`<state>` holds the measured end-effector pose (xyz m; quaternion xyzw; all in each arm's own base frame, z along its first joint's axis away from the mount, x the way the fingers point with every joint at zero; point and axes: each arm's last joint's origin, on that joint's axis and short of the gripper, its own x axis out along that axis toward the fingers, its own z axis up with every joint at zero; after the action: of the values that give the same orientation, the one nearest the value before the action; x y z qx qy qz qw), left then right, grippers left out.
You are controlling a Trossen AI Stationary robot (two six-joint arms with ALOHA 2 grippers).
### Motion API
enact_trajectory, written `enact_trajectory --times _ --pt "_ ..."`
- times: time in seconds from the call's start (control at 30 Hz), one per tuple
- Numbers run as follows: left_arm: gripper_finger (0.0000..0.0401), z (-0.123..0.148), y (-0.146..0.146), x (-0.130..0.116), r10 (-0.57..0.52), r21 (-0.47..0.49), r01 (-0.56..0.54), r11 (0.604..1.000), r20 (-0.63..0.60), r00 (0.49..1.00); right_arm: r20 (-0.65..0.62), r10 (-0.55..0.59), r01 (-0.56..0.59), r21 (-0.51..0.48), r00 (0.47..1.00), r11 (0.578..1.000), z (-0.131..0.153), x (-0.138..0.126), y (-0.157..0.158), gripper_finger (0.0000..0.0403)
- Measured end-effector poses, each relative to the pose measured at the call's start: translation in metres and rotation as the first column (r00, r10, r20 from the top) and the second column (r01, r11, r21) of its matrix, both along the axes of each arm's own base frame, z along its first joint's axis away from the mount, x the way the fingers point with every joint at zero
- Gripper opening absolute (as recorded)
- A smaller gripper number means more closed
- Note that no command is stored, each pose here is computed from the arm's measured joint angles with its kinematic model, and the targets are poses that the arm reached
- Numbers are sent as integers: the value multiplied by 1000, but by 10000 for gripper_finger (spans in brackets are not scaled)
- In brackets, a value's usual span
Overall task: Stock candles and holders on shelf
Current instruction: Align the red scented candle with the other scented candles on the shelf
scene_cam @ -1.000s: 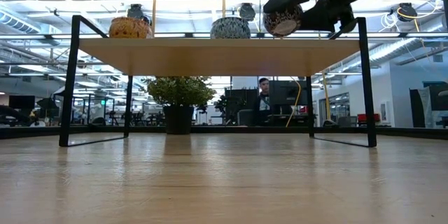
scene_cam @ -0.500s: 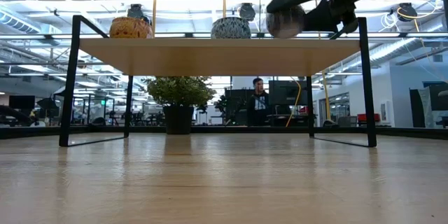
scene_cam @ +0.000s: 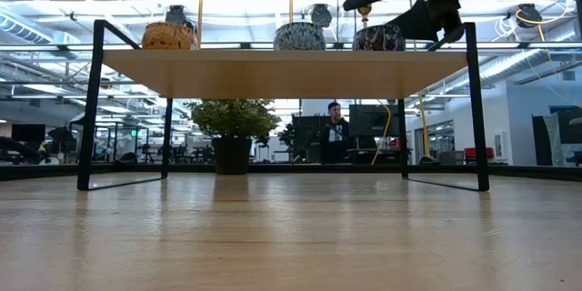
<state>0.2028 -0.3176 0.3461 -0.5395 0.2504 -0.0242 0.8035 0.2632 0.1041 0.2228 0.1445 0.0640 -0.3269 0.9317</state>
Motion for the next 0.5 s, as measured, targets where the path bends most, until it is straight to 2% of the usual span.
enact_trajectory --times 0.17,0.4,0.5 --pt "172 0 0 0 8 2 -8 1000 5 1000 95 28 -30 25 995 999 18 -3 2 350" --pt "172 0 1 2 8 14 -8 1000 10 1000 266 81 -76 -30 961 997 67 -20 2 349" --pt "172 0 3 5 15 22 -15 1000 12 1000 333 93 -92 -19 938 996 82 -31 3 349"
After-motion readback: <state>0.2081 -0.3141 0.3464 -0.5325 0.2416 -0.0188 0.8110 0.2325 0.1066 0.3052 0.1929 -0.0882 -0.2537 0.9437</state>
